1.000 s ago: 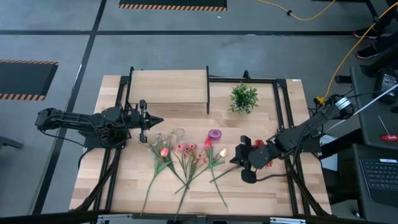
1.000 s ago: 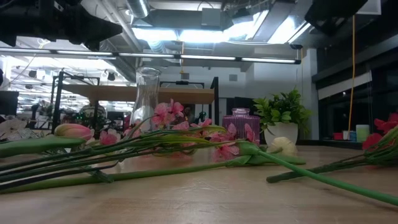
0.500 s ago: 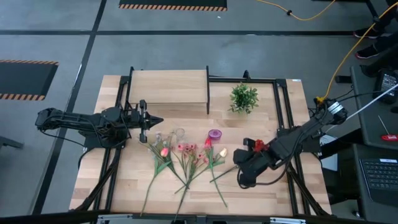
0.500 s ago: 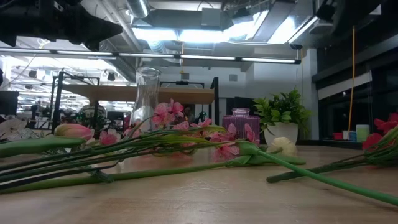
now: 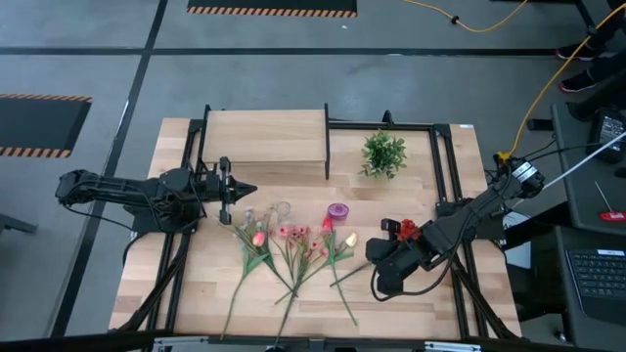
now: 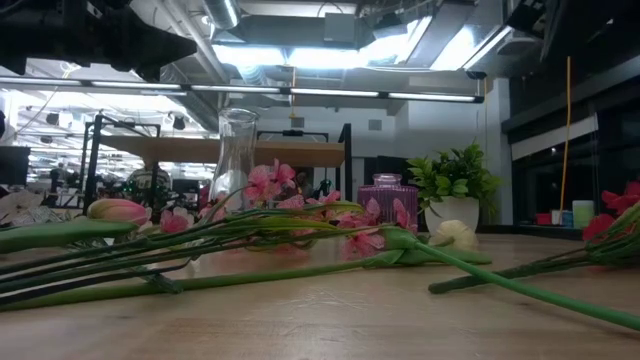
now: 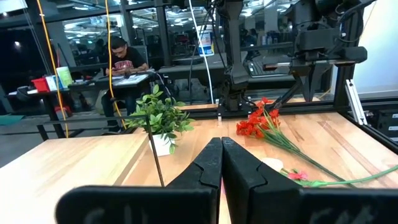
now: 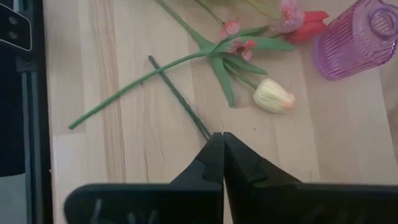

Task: Pick and place flowers into a vace then onto a shelf
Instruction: Put the red flowers into the transparent vase

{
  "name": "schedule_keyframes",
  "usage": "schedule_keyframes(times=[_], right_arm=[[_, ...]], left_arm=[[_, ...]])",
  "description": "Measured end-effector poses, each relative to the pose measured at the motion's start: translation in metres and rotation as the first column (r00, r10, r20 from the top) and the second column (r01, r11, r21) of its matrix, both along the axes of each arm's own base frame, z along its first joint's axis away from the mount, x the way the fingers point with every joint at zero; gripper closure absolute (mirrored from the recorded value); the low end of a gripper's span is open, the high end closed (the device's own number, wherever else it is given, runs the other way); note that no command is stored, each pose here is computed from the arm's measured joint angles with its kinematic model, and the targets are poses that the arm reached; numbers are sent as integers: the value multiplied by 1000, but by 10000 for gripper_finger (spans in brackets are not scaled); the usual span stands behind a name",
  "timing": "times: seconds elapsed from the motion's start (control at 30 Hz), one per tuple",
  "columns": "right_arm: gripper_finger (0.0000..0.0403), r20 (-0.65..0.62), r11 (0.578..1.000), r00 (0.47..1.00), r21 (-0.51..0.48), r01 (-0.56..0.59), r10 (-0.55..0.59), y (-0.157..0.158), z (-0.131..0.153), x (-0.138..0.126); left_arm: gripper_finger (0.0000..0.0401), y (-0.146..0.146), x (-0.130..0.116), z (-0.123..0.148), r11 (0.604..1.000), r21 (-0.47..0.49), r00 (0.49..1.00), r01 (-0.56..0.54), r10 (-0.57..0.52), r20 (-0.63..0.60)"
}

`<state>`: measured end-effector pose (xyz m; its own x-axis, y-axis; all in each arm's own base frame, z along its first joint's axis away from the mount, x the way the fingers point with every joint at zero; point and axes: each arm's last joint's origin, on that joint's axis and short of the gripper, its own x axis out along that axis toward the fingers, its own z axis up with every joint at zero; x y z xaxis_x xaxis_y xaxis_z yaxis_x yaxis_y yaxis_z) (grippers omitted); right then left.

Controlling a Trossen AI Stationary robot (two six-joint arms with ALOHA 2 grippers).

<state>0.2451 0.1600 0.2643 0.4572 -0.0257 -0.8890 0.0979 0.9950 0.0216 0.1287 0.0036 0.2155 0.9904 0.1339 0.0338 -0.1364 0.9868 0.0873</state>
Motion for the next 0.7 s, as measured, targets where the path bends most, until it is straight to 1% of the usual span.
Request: schedule_keyframes(times=[0.47, 0.57, 0.7], right_arm=[[396, 5, 1000, 1000, -7, -3, 3, 0, 0, 0], [377, 5, 1000, 1000, -7, -1, 1, 0, 0, 0], [337, 2, 1000, 1000, 0, 21, -21, 0, -3, 1]], left_arm=[[397, 0, 0, 0, 1000, 0, 1000, 0, 0, 0], [397, 0, 0, 0, 1000, -5, 1000, 1, -1, 0], [397, 0, 0, -1, 999, -53, 1000, 2, -2, -3]])
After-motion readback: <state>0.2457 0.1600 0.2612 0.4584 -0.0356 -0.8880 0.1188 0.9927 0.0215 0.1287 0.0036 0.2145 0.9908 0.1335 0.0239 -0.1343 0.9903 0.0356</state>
